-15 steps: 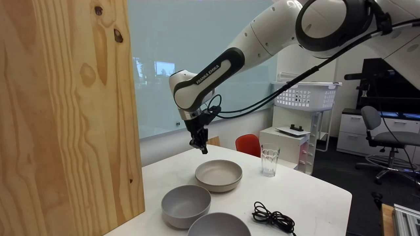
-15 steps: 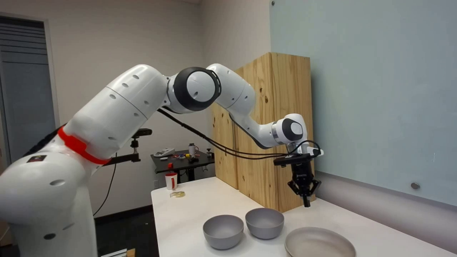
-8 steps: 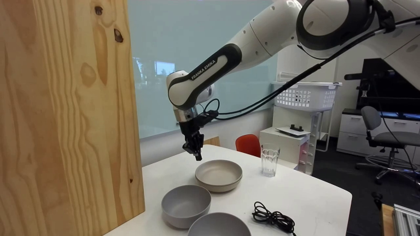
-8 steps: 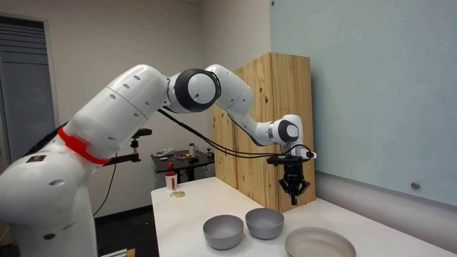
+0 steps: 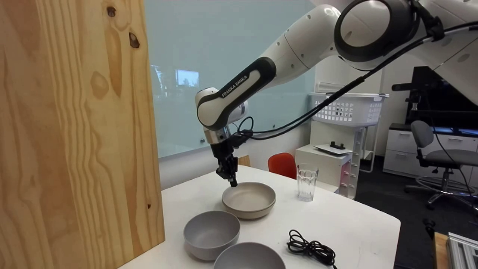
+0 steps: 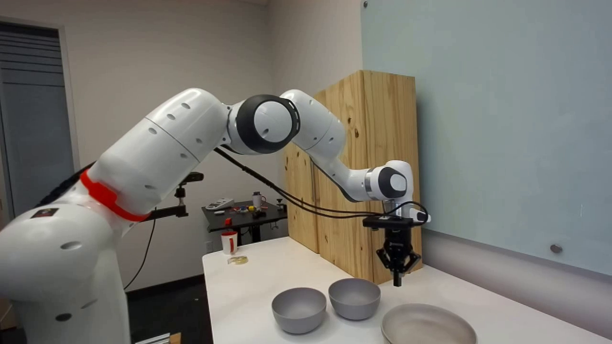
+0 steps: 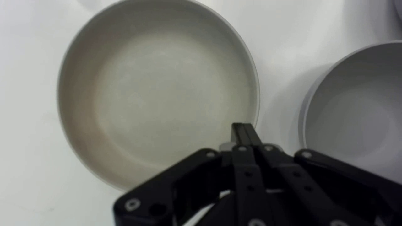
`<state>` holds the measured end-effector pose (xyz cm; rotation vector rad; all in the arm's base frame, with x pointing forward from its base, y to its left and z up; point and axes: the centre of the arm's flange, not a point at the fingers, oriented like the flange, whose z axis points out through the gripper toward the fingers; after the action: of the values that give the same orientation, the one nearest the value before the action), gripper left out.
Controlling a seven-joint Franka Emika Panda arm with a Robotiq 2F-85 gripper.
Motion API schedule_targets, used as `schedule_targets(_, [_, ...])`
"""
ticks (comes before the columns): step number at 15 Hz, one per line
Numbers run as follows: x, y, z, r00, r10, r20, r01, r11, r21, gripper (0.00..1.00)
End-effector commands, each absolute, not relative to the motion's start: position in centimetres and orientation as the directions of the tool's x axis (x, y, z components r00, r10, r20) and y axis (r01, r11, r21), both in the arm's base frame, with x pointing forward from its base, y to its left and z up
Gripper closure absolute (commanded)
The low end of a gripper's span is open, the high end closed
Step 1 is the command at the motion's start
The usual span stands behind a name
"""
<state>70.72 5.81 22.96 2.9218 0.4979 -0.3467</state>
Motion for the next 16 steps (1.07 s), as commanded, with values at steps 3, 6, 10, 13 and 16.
schedule_targets(3, [70.2,5.2,20.4,0.871,0.396,-0.291,0.436,-0.896,0.086,1.00])
schedule_targets(6, [70.3,5.0,19.5,0.861,0.416,-0.293,0.458,-0.884,0.091,1.00])
schedule_targets(10, [69.9,5.1,18.9,0.815,0.495,-0.301,0.544,-0.833,0.103,1.00])
schedule_targets(13, [70.2,5.3,18.6,0.804,0.518,-0.290,0.566,-0.817,0.111,1.00])
schedule_targets(16, [70.4,5.9,18.5,0.853,0.461,-0.246,0.505,-0.847,0.166,1.00])
